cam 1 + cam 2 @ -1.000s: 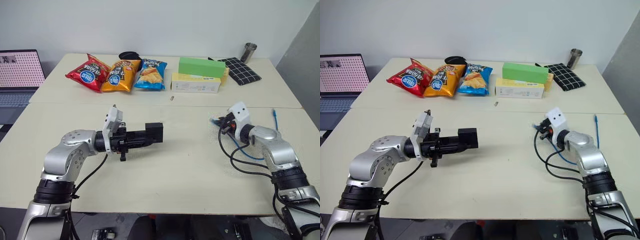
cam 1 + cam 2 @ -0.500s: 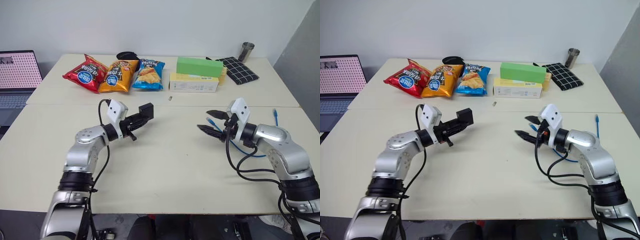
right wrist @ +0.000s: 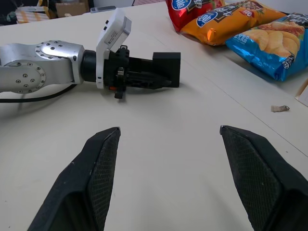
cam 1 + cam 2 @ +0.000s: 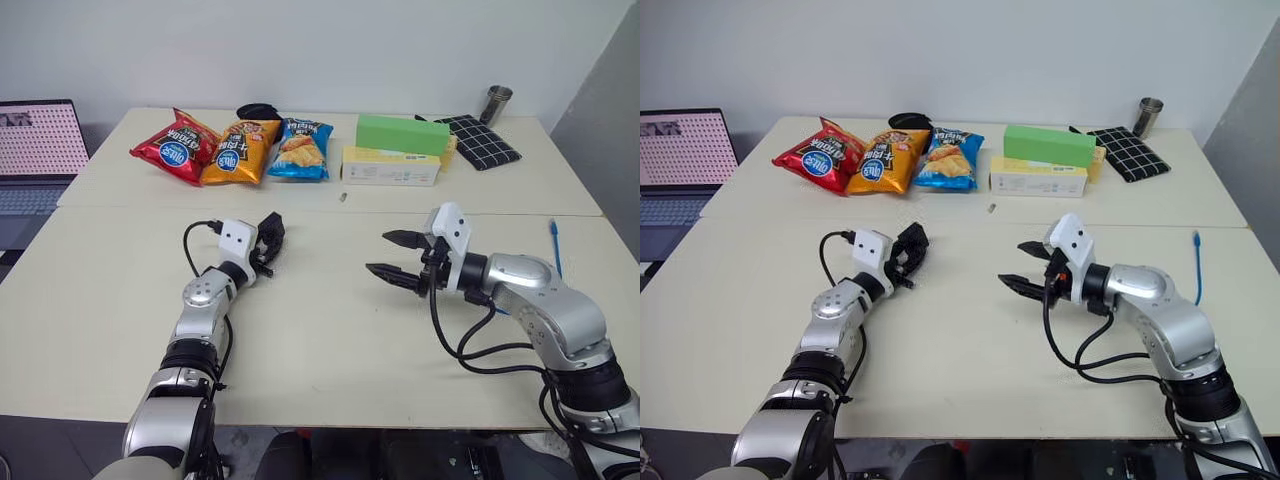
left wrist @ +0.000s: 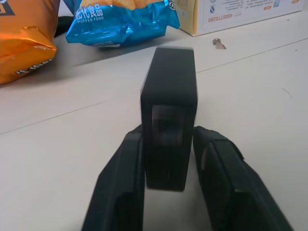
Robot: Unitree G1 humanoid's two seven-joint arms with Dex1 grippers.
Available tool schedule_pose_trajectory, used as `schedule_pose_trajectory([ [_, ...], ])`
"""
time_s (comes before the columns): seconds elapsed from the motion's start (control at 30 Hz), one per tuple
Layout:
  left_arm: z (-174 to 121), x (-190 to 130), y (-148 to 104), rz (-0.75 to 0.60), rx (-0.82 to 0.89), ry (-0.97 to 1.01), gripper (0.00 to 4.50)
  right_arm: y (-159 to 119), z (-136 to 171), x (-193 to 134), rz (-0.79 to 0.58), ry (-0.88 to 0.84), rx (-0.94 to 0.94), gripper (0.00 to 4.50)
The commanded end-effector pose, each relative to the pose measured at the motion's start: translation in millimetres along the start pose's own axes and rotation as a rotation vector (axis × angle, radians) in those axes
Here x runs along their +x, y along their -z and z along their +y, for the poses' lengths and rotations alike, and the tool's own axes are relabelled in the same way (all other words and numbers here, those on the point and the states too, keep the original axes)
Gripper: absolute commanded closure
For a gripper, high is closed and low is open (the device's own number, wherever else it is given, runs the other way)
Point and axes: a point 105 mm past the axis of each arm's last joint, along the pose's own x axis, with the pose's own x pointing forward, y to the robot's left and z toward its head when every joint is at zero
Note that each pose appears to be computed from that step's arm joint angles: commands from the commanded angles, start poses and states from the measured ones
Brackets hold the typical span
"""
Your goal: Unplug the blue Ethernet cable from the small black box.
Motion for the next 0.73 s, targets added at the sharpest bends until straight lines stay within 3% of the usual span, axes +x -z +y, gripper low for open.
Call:
schedule_pose_trajectory([
  [0.03,-1,-16,10,0.022,0.007,0.014,1.65,-7,1,-3,-0.013,0.021,-0.034,0.98],
  [0.17,-2,-41,12,0.078,0.071,0.035,0.85,3,2,-13,0.02,0.046,-0.011,0.98],
  [0.43,-4,-96,-15,0.239,0.172,0.184,0.85,20,-12,-61,0.093,0.151,0.021,0.98],
  [0.63,22,-105,-59,0.216,0.226,0.193,0.85,24,-37,-97,0.147,0.26,0.015,0.98],
  [0.73,20,-104,-70,0.203,0.225,0.24,0.85,25,-39,-100,0.155,0.267,0.009,0.98],
])
